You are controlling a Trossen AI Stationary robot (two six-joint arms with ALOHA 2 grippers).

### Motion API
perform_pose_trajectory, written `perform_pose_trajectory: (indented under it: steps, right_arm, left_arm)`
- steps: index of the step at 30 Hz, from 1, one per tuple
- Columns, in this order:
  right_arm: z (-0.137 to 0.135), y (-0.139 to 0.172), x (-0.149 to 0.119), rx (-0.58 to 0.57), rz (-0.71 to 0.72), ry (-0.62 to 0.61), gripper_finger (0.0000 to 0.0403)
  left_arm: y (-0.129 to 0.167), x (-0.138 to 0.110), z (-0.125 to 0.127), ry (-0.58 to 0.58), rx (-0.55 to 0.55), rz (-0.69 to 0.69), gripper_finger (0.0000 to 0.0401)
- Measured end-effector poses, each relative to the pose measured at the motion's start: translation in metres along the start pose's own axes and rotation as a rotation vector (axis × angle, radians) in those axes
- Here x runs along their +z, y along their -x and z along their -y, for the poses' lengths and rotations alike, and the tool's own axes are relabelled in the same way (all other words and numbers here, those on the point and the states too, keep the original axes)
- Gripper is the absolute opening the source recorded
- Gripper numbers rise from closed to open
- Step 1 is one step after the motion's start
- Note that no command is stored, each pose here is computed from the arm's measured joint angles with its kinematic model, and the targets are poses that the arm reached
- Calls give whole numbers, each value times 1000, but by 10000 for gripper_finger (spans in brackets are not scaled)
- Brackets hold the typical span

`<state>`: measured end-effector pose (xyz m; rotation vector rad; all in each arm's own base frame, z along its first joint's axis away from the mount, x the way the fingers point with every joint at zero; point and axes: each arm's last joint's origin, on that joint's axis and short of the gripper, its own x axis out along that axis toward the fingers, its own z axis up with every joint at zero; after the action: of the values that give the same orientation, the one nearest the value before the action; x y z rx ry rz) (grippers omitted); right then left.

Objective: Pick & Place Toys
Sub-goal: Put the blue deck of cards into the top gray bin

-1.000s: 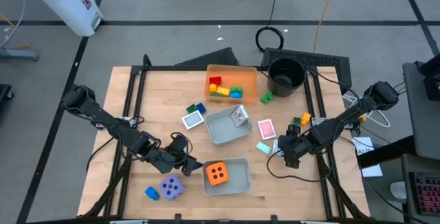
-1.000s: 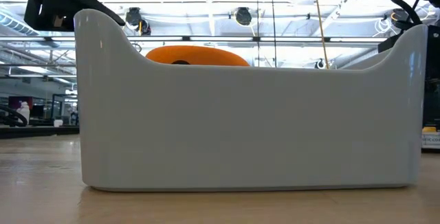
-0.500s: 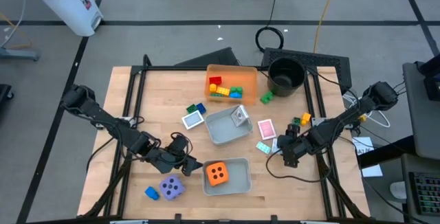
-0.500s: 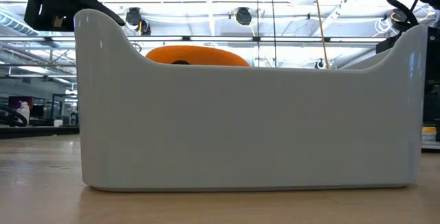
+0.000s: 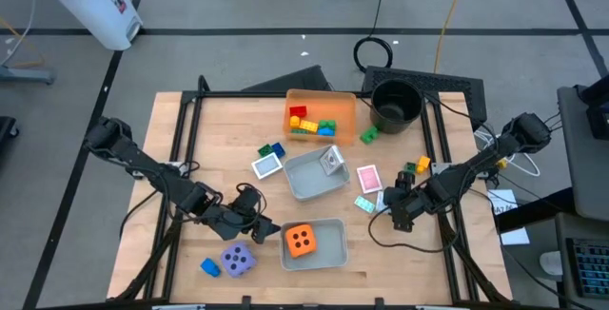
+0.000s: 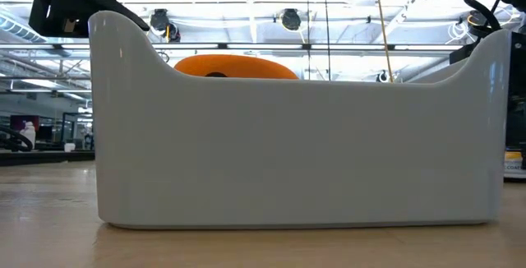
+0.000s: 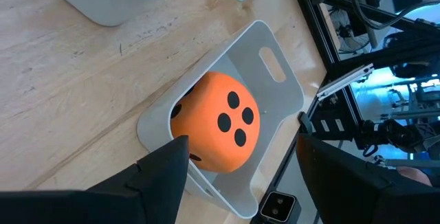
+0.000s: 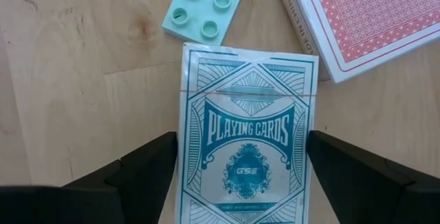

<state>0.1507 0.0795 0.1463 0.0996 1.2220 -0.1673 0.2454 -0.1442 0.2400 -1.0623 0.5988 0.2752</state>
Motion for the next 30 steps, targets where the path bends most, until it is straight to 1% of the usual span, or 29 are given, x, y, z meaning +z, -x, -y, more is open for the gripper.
perform_pose_trajectory:
  steps: [3, 6, 9, 12, 18, 21, 23, 30]
  right_arm:
    - [0, 0, 0, 4, -5, 4, 328]
    - [0, -1, -1, 4, -12, 7, 342]
    - [1, -2, -3, 20, -51, 9, 357]
    - [3, -2, -2, 11, -49, -1, 368]
    - [8, -3, 1, -16, -46, -8, 374]
    - [12, -4, 3, -25, -44, -32, 361]
    - [14, -4, 5, -30, -44, -44, 346]
    - [18, -4, 6, -41, -51, -66, 266]
  left_arm:
    - [0, 0, 0, 0, 0, 0, 271]
    - [0, 0, 0, 0, 0, 0, 271]
    - [0, 0, 0, 0, 0, 0, 271]
    - [0, 0, 0, 0, 0, 0, 271]
    - [0, 0, 0, 0, 0, 0, 271]
    - [0, 0, 0, 0, 0, 0, 271]
    - [0, 0, 0, 0, 0, 0, 271]
    - [0, 0, 0, 0, 0, 0, 271]
